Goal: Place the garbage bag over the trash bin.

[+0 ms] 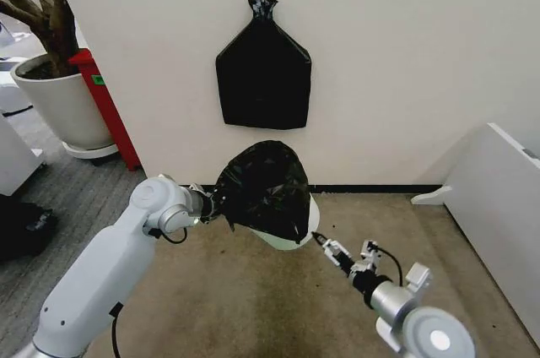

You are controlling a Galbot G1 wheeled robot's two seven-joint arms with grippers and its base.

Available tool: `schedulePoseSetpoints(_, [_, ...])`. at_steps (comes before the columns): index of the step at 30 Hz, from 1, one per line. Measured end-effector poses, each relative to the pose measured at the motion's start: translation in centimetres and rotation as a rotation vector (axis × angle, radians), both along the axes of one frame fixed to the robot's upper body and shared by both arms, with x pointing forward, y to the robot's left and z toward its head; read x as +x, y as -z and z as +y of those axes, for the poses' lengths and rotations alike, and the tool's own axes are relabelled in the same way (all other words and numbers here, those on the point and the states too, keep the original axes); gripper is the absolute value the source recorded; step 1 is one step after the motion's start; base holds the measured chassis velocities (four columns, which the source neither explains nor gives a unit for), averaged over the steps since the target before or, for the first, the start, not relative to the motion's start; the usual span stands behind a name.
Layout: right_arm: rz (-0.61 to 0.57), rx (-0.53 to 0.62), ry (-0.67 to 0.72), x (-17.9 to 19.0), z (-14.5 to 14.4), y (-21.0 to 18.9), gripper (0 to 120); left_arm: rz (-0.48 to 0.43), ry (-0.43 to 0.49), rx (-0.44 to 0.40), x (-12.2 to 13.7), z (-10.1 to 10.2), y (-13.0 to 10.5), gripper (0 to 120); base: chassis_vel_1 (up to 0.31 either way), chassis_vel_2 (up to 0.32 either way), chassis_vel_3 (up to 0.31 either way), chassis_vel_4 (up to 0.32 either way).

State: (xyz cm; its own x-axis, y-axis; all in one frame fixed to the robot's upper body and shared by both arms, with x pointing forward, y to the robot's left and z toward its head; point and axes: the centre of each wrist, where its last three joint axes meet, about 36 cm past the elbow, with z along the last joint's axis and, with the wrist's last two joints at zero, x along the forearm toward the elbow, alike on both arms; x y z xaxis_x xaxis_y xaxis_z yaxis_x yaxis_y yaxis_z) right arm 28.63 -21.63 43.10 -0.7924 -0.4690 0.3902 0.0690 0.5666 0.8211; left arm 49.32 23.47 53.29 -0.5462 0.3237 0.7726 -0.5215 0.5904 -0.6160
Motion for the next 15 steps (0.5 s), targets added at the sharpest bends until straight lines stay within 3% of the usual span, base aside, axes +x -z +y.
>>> schedulePoseSetpoints(8, [0.028,-0.036,0.026,0.8,2.0,0.6,100,-0.006,0.005,0.002,-0.1,-0.2,0.1,1,0.000,0.000,0.000,0.000])
schedulePoseSetpoints(15, [0.087,-0.075,0.069,1.8,1.7,2.7,100,-0.018,0.016,-0.001,-0.4,-0.4,-0.1,1,0.000,0.000,0.000,0.000])
